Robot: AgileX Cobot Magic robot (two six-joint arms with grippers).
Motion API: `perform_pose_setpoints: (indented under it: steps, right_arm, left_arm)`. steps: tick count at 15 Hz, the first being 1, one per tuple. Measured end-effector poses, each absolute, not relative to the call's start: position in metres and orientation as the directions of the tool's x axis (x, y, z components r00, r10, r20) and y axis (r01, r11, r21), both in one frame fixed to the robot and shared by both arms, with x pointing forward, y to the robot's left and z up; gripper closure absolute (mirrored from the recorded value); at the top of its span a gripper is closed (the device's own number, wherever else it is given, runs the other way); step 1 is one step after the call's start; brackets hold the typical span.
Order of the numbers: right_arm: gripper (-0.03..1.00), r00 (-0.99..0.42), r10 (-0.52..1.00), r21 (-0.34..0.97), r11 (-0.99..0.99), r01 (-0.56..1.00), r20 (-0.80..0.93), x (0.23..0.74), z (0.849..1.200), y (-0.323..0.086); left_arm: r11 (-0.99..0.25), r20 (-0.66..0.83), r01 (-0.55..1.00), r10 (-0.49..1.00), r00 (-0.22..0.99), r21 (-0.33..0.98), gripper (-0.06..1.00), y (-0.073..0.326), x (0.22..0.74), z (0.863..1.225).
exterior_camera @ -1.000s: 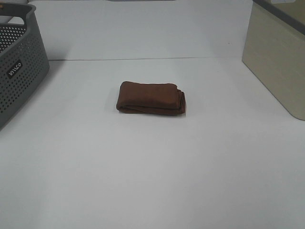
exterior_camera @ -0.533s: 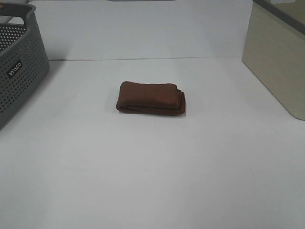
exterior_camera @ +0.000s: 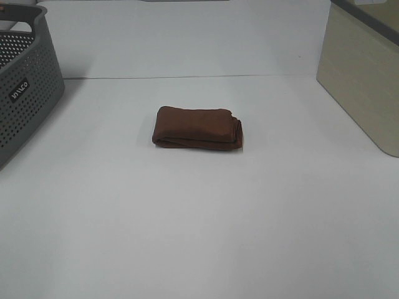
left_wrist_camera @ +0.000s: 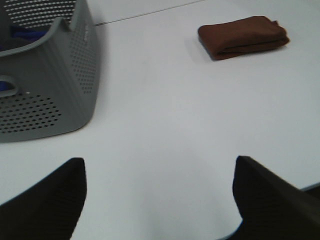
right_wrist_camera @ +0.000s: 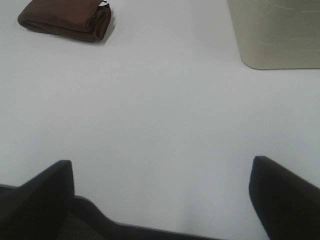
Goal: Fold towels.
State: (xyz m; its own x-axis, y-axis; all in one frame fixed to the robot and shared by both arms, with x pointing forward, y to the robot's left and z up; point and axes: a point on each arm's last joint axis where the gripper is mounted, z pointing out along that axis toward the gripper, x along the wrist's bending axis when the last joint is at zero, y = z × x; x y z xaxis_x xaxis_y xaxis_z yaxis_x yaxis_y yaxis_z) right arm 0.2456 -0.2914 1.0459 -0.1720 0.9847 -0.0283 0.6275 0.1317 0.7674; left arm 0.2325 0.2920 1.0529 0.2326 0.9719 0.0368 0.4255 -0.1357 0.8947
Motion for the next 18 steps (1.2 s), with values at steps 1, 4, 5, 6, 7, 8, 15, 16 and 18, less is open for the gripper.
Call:
perform_pose_setpoints:
  steps: [1,4,5,6,7,8,15,16,18]
  right_arm:
    - [0.08,-0.155,0.987,0.772,0.121,0.624,-0.029,0.245,1.046,-0.292]
    - [0.08,-0.15,0.988,0.797,0.117,0.593,-0.034,0.239,1.046,-0.292]
    - [0.08,-0.149,0.988,0.809,0.117,0.576,-0.037,0.236,1.046,-0.292]
    - [0.08,-0.148,0.988,0.822,0.116,0.557,-0.039,0.232,1.046,-0.292]
    - [0.08,-0.148,0.988,0.834,0.115,0.54,-0.041,0.229,1.046,-0.292]
    - [0.08,-0.147,0.988,0.841,0.115,0.529,-0.043,0.227,1.046,-0.292]
    - [0.08,-0.147,0.988,0.842,0.115,0.528,-0.043,0.227,1.046,-0.292]
    - [0.08,-0.147,0.988,0.842,0.115,0.528,-0.043,0.227,1.046,-0.292]
    - [0.08,-0.147,0.988,0.842,0.115,0.528,-0.043,0.227,1.046,-0.292]
  left_arm:
    - [-0.113,0.037,0.432,0.983,0.18,0.895,0.18,0.292,0.233,1.053]
    - [-0.083,0.037,0.439,0.993,0.112,0.895,0.18,0.291,0.234,1.053]
    - [-0.081,0.037,0.439,0.994,0.108,0.895,0.18,0.291,0.234,1.053]
    - [-0.081,0.037,0.439,0.994,0.108,0.895,0.18,0.291,0.234,1.053]
    - [-0.081,0.037,0.439,0.994,0.108,0.895,0.18,0.291,0.234,1.053]
    - [-0.081,0.037,0.439,0.994,0.108,0.895,0.18,0.291,0.234,1.053]
    - [-0.081,0.037,0.438,0.994,0.108,0.895,0.18,0.291,0.233,1.053]
    - [-0.081,0.037,0.438,0.994,0.108,0.895,0.18,0.291,0.233,1.053]
    - [-0.081,0.037,0.438,0.994,0.108,0.895,0.18,0.291,0.233,1.053]
